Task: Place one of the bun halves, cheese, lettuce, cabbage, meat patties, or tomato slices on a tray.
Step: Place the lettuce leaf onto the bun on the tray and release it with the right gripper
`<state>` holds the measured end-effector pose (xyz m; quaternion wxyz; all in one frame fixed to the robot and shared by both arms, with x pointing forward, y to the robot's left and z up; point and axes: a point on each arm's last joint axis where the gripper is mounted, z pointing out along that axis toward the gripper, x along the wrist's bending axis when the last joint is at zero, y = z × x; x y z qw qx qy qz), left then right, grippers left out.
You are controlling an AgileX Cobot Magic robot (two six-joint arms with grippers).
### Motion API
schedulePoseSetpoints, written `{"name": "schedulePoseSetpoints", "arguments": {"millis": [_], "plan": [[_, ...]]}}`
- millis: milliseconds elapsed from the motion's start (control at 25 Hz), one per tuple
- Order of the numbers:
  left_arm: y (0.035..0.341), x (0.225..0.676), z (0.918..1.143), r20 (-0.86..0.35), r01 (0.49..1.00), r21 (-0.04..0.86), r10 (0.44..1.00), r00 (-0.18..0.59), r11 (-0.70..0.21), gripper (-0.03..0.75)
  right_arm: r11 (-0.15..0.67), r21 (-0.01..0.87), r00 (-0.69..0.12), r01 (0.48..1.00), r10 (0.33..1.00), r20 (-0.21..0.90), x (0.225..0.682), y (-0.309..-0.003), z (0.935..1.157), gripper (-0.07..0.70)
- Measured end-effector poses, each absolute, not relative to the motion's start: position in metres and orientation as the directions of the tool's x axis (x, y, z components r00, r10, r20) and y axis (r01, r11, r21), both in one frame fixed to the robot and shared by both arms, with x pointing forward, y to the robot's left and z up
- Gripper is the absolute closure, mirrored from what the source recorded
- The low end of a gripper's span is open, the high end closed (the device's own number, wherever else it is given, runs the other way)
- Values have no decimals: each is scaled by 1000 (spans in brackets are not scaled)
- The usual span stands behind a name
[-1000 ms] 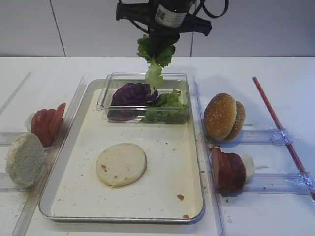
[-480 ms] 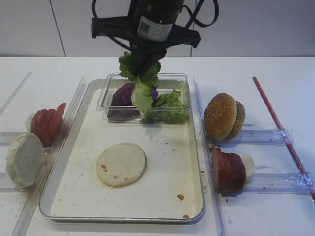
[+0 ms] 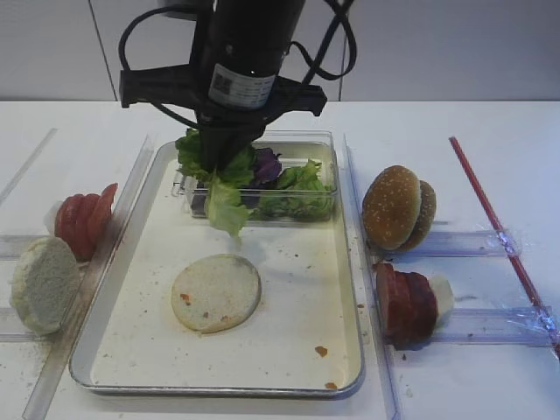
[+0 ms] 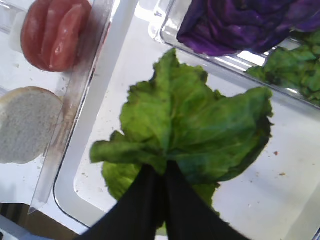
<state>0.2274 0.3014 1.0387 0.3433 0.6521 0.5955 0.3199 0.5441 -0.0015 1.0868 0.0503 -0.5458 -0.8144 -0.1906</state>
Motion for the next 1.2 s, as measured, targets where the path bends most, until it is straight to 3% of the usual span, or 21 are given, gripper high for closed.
{"name": "schedulePoseSetpoints", "arguments": {"millis": [440,1200], "plan": [[301,227,1039,8,557,829,996,86,-55,377,411,160,-440,898,853,279,522,26,1052,575],[301,227,1039,8,557,829,996,86,-55,377,422,73,-427,903,874,231,532,36,1005,575]]}}
